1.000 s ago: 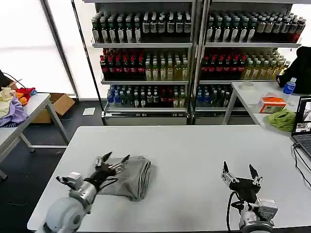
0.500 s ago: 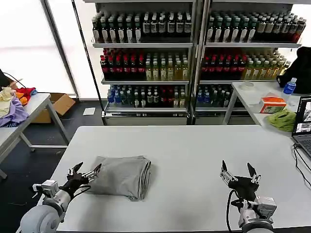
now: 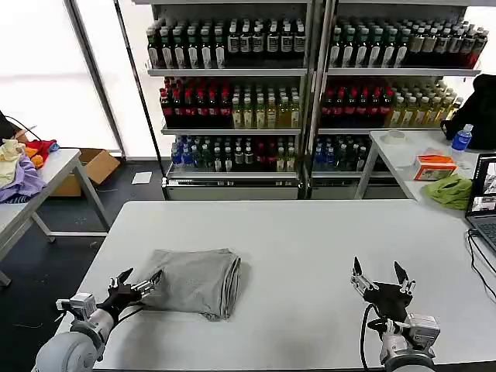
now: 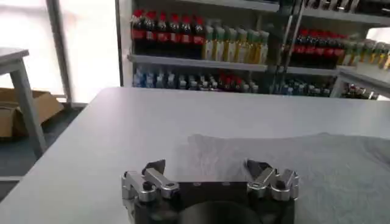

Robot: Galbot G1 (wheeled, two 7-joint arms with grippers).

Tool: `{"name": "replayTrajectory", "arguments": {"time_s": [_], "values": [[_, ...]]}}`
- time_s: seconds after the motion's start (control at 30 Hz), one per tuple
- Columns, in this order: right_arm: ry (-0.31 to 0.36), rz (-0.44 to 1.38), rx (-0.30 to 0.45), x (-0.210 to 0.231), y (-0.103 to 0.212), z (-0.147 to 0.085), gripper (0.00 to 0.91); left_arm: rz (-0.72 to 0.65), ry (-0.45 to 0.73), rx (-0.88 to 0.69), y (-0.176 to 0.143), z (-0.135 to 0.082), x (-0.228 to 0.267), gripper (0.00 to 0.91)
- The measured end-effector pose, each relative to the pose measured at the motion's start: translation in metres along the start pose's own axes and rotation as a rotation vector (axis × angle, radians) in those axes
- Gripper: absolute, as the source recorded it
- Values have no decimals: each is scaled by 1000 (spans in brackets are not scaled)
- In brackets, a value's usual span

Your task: Fold and organize the clothes.

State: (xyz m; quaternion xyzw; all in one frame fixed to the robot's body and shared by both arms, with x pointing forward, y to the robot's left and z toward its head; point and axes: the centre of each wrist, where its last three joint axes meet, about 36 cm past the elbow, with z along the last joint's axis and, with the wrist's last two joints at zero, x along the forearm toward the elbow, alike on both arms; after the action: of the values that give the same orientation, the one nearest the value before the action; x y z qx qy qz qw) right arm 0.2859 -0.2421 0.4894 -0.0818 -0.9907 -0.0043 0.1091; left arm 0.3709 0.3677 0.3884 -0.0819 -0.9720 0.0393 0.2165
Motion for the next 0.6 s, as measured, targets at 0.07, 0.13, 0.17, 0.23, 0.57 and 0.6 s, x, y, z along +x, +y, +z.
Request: {"name": "replayTrajectory", "arguments": {"time_s": [0.07,0.13,0.17,0.23,0.57,0.6], "values": [[1,1,0,0,0,1,907,3,6,4,0,3,-2,907],[3,1,0,0,0,1,907,3,13,8,1,6,-4,907],[4,2,-1,0,0,1,907,3,16,9,2,7,-5,907],[6,4,-1,0,0,2,907,3,22,11,3,9,-7,907],[4,8,-3,-2,0,3,907,39,41,28,2,17,-7,0],[4,8,-3,-2,0,3,907,44,41,29,1,18,-7,0]]}}
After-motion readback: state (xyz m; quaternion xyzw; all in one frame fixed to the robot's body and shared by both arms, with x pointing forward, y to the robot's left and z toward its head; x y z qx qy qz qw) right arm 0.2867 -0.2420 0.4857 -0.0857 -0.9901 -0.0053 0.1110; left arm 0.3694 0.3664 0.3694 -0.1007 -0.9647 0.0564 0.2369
